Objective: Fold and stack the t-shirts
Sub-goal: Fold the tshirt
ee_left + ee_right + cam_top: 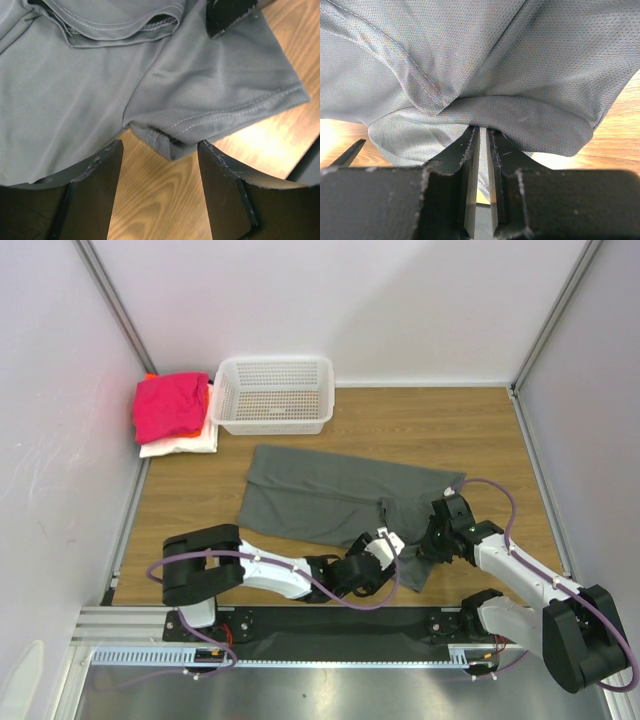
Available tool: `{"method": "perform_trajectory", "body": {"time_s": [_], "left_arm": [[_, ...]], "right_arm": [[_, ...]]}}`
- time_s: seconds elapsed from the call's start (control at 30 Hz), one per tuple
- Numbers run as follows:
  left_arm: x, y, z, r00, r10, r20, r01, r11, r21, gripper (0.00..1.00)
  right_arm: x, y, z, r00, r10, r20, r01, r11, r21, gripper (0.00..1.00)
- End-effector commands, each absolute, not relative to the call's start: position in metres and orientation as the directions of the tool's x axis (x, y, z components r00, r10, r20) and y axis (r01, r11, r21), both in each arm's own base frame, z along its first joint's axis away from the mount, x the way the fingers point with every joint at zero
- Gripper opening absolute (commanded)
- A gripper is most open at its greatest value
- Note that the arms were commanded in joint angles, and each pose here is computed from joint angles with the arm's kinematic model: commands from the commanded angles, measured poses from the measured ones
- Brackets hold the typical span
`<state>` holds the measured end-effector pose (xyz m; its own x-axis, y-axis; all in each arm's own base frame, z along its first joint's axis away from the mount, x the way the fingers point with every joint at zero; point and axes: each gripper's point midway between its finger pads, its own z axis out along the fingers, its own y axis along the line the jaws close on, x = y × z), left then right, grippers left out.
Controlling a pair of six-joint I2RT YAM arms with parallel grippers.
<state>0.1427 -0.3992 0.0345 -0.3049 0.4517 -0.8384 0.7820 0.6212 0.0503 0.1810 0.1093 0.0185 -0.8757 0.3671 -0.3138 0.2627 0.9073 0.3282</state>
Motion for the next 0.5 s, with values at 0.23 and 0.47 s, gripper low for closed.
{"method": "perform_trajectory", "body": {"time_s": [0.23, 0.47], "left_arm": [[0.171, -0.397, 0.047, -0.311, 0.381, -0.871, 0.631, 0.768, 0.11, 0.73], [0.168, -0.385, 0.046, -0.348, 0.358, -0.866, 0.597, 0.797, 0.09, 0.67]], "right_arm": [[0.185, 0.109, 0.023, -0.867, 0.371, -0.334, 0.261, 0.907, 0.33, 0.16], [0.185, 0.109, 0.022, -0.868, 0.369, -0.332, 0.262, 0.908, 0.326, 0.16]]}}
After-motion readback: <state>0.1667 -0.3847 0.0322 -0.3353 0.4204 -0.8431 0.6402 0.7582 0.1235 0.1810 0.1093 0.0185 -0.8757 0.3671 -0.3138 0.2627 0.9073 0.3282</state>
